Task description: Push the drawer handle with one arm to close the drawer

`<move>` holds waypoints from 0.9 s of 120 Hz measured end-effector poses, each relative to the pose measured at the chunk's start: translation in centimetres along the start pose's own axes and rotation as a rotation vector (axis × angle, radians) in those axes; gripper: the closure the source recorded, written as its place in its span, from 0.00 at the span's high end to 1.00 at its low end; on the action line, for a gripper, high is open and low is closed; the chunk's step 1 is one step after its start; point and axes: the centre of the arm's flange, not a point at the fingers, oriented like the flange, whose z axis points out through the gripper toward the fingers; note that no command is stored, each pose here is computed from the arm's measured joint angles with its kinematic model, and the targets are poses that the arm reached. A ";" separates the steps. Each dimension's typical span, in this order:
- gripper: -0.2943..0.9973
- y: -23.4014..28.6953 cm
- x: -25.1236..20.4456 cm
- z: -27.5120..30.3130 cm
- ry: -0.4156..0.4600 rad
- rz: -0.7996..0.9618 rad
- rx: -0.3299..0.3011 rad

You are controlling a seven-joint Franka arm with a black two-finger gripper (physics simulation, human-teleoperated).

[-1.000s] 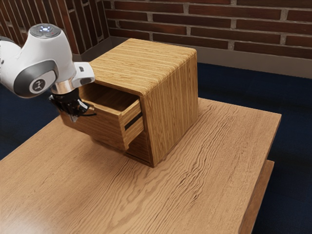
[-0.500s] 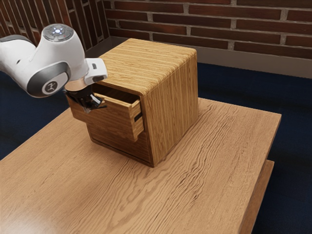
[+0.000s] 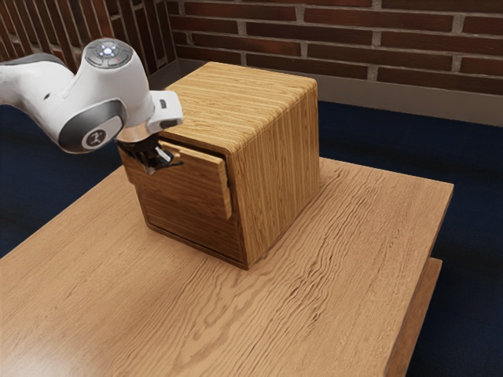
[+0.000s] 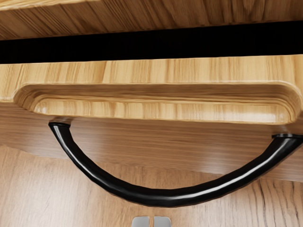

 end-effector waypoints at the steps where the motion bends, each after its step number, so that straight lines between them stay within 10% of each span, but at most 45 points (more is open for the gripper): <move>1: 0.16 0.0 0.0 0.0 0.000 0.000 0.000; 108: 0.17 0.3 1.7 -1.6 0.058 0.026 0.020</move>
